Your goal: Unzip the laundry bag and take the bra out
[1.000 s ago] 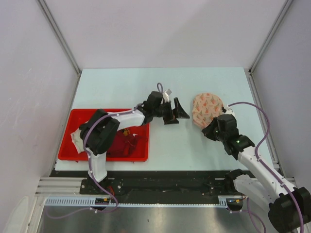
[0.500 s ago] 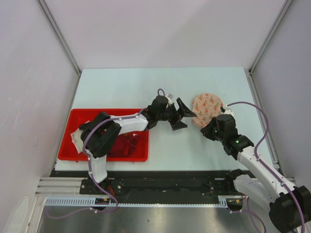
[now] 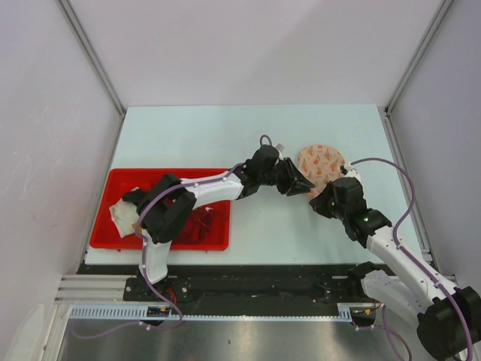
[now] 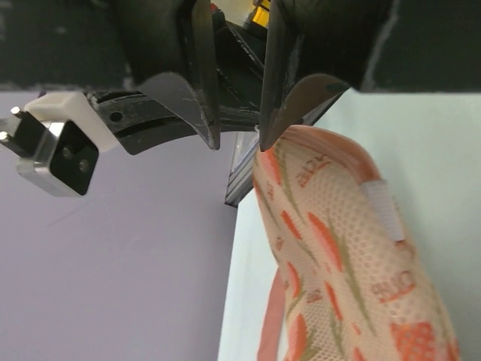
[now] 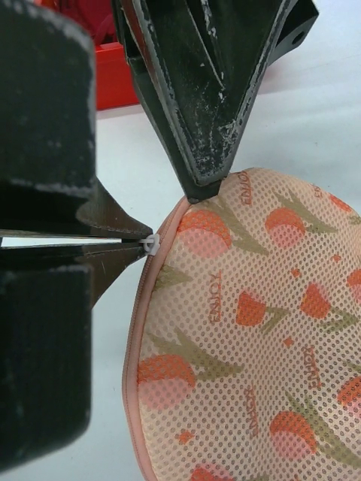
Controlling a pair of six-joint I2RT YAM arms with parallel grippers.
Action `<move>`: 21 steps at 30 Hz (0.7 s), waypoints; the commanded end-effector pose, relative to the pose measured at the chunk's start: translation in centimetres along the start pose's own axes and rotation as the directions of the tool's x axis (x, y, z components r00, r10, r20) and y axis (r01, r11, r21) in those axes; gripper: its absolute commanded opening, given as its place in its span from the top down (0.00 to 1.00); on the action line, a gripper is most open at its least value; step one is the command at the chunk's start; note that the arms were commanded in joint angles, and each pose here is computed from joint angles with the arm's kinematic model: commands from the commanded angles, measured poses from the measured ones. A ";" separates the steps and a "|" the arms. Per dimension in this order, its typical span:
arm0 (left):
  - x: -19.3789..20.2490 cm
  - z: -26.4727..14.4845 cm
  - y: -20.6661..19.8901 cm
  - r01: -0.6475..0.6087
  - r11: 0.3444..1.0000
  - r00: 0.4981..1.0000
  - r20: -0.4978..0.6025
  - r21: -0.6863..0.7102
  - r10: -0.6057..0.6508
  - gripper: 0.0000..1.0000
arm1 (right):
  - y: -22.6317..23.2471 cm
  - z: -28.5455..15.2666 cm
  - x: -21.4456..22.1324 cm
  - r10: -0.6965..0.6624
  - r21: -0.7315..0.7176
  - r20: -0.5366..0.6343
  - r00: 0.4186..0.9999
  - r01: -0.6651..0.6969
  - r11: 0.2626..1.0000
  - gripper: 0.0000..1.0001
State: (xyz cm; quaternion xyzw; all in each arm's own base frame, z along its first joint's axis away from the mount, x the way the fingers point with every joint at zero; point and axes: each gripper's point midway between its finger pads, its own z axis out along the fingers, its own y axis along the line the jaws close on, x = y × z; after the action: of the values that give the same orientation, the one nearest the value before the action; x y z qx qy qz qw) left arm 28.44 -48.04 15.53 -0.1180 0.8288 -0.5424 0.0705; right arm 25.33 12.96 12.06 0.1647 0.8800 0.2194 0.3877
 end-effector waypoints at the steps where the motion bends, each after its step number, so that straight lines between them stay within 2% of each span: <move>1: -0.7 -0.2 0.1 -0.016 1.000 1.000 0.025 -0.026 0.017 0.59 | 0.8 0.0 -1.2 0.010 -0.020 0.047 0.999 -0.010 1.000 1.00; 3: -0.8 -0.5 0.2 -0.022 0.999 0.999 0.027 -0.040 0.024 0.37 | 0.9 0.0 -1.2 0.014 -0.024 0.047 0.999 -0.013 1.000 1.00; 4: -1.2 -0.7 0.4 -0.018 0.998 0.999 0.035 -0.055 0.020 0.15 | 0.9 0.0 -1.2 0.014 -0.023 0.046 0.999 -0.013 1.000 1.00; 5: -1.7 -0.9 0.6 -0.018 0.997 0.998 0.057 -0.069 0.022 0.05 | 0.9 0.0 -1.3 0.016 -0.023 0.050 0.999 -0.015 1.000 1.00; 6: -1.7 -1.4 0.9 -0.020 0.995 0.998 0.064 -0.094 0.026 0.01 | 0.9 0.0 -1.3 0.017 -0.023 0.052 0.998 -0.016 1.000 1.00; 13: -2.8 -2.7 3.1 -0.015 0.976 0.989 0.141 -0.215 0.046 0.00 | 0.7 -0.1 -1.5 0.018 -0.016 0.060 0.998 -0.017 1.000 1.00; 17: -1.9 -1.7 3.5 0.006 0.977 0.995 0.102 -0.212 0.016 0.00 | 0.9 0.1 -1.5 0.021 -0.020 0.060 0.998 -0.020 1.000 1.00; 21: -2.0 -0.5 1.7 0.002 0.990 0.996 0.094 -0.140 0.011 0.00 | 0.9 0.1 -1.3 0.018 -0.022 0.052 0.998 -0.017 1.000 1.00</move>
State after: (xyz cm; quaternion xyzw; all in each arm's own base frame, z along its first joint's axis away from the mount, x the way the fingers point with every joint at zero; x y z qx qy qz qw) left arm 29.29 -44.28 10.62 -0.1593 0.8844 -0.4299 0.0874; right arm 25.51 12.96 12.21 0.1673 0.8775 0.2205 0.3917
